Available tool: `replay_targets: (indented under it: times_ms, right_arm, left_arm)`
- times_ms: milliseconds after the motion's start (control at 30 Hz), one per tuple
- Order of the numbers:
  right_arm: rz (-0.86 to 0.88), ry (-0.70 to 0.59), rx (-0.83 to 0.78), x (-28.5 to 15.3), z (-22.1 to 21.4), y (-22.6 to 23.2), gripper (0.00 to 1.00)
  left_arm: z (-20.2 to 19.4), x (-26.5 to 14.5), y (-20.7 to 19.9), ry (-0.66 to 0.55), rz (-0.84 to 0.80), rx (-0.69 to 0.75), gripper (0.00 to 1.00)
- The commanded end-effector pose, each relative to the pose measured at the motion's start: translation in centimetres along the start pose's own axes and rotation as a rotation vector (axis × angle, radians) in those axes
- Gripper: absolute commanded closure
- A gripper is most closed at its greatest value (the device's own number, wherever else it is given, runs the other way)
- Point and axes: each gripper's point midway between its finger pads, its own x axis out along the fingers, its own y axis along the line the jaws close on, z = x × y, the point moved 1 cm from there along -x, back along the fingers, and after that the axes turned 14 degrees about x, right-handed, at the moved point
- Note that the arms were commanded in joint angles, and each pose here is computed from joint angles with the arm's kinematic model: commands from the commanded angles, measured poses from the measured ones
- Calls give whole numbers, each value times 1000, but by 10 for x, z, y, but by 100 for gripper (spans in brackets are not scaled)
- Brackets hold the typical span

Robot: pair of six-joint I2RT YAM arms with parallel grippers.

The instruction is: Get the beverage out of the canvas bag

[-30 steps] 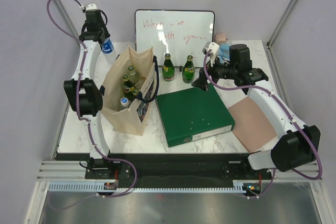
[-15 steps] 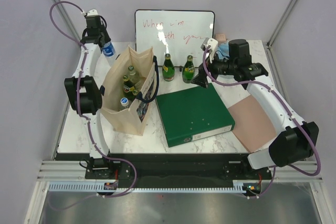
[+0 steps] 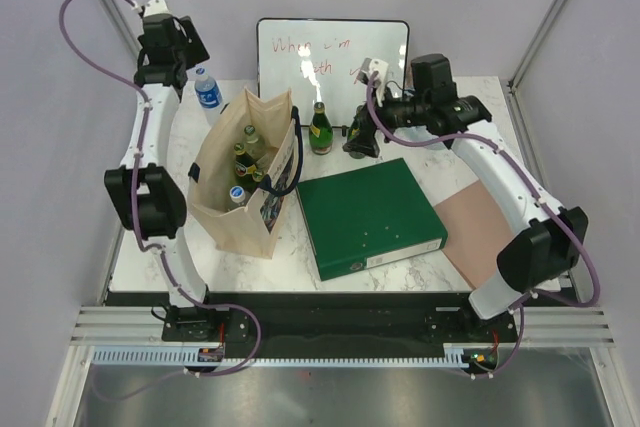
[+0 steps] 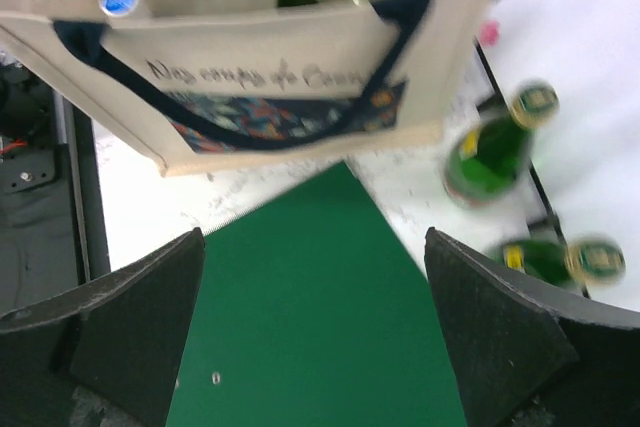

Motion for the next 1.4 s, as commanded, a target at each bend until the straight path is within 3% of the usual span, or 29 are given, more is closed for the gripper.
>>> replay_targets:
  times_ms: [0,133,167,367,600,867,1367]
  right_arm:
    - [137,40,-110,28,30,53,2]
    - [149,71,-101,72,39,73,2]
    - [165,82,-90,84,40,87,2]
    - [152,28,-83,132,69,110,2]
    - [46,-41,9,188,77,94,2]
    - [-54,-113,34,227,87,74,4]
    - [-103,-11,121,268,31,51,26]
  left_arm:
    - [73,-89,8,-154,-41,-73,18]
    - [75,-160,-2,-188,-168,-101,17]
    - [55,-163,-3,-145,-180,-100,17]
    - [15,-246,-4,-133,-279,-97,15]
    - [-37,-308,-5,-83,-350,-107,13]
    - [-94,-343,-3,8,-363,-146,13]
    - [-110,-362,3,32,-345,-156,13]
